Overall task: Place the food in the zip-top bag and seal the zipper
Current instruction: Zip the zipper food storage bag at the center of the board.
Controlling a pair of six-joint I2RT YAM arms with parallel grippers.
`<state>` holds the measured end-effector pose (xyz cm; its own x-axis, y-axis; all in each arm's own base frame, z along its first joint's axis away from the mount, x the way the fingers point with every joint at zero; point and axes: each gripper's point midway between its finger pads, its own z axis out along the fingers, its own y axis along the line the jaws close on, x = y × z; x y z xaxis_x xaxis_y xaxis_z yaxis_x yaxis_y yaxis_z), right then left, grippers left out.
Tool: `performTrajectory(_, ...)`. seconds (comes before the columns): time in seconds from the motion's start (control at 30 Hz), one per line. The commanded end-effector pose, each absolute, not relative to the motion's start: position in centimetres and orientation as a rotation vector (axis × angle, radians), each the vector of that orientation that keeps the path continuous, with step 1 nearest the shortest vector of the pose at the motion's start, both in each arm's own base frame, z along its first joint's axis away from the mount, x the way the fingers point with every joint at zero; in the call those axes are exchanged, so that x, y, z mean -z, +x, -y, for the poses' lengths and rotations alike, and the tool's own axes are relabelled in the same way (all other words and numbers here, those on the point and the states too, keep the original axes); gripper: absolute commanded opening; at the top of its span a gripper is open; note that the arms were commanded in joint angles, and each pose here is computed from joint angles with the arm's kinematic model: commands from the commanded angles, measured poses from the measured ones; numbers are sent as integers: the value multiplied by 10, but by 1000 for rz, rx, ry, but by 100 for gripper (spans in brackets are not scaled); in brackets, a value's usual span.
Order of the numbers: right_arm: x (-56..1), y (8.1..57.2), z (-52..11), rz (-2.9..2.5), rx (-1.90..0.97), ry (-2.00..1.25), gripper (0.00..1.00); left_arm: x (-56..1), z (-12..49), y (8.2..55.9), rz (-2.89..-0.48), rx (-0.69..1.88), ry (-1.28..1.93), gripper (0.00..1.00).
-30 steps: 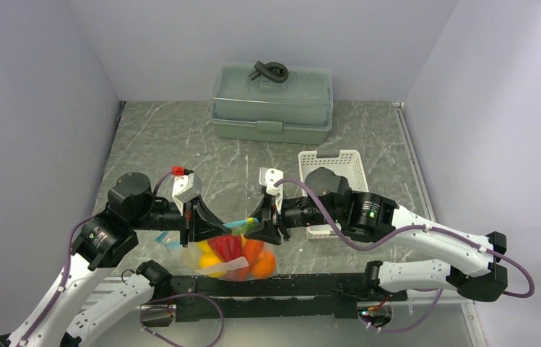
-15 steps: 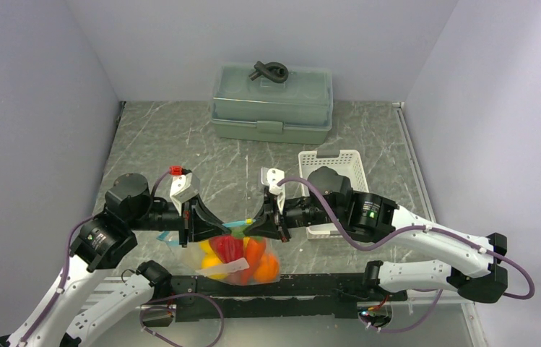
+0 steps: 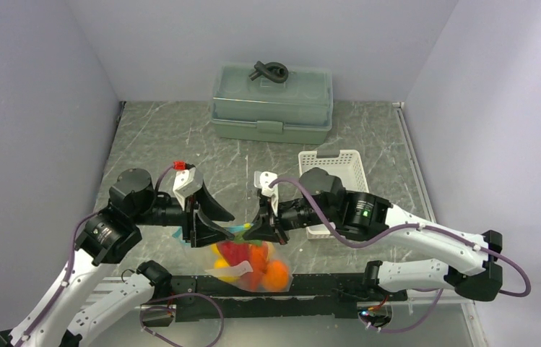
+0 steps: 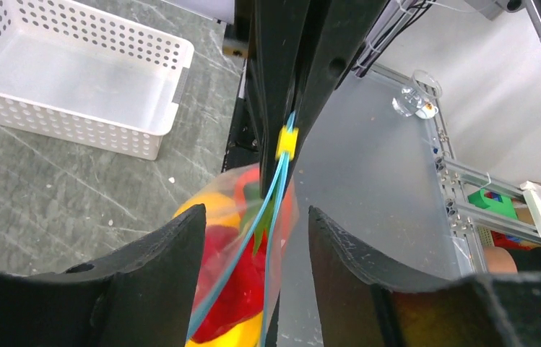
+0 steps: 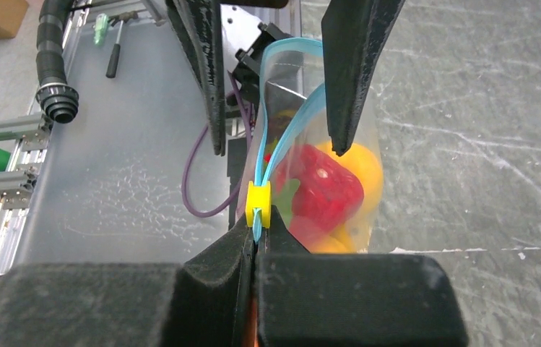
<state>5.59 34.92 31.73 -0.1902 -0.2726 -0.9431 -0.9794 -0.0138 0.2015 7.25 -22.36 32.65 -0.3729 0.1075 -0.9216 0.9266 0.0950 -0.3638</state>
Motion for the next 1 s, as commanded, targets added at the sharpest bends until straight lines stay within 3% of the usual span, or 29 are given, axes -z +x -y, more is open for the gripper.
performTrajectory(0.0, -344, 55, -357, -1490, -1292, -1310, 0, -351, 231, 71, -1493, 1411, 1085, 59)
performTrajectory(0.63, -340, 64, -372, -1617, -1293, -1286, 0, -349, 238, 70, -1486, 1470, 1131, 52)
performTrajectory(0.83, -338, 66, -376, -1636, -1300, -1289, 0, -350, 237, 68, -1481, 1472, 1142, 44)
performTrajectory(0.97, -339, 66, -376, -1634, -1304, -1286, 0, -350, 236, 67, -1482, 1471, 1145, 32)
